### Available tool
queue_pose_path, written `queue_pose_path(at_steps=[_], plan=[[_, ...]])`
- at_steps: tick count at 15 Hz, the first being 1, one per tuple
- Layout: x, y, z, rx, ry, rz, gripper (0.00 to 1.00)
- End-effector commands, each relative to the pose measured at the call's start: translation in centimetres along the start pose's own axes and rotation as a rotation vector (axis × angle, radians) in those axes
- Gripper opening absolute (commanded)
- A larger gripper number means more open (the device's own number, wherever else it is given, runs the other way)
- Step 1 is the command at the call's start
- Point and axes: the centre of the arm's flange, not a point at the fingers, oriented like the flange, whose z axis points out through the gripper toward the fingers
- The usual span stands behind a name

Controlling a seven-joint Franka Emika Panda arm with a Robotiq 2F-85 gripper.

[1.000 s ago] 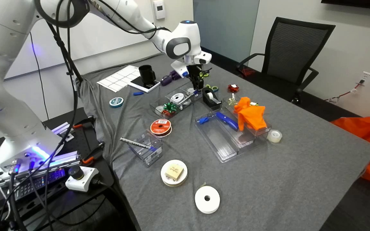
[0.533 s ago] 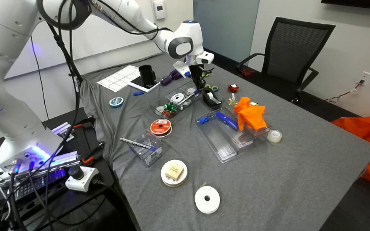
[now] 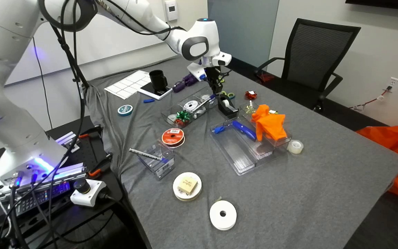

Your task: Remove the blue marker from the container on the back left side of the table and put it in the container at the front.

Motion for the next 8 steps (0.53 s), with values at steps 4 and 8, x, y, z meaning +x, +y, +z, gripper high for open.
queue_pose_path(at_steps=[4,8], plan=[[-1.5,4.8,-6.3,0.14,0.067,-0.086,0.05],[-2.9,8.4,-8.7,0.175,0.074,-0.189,0.05]])
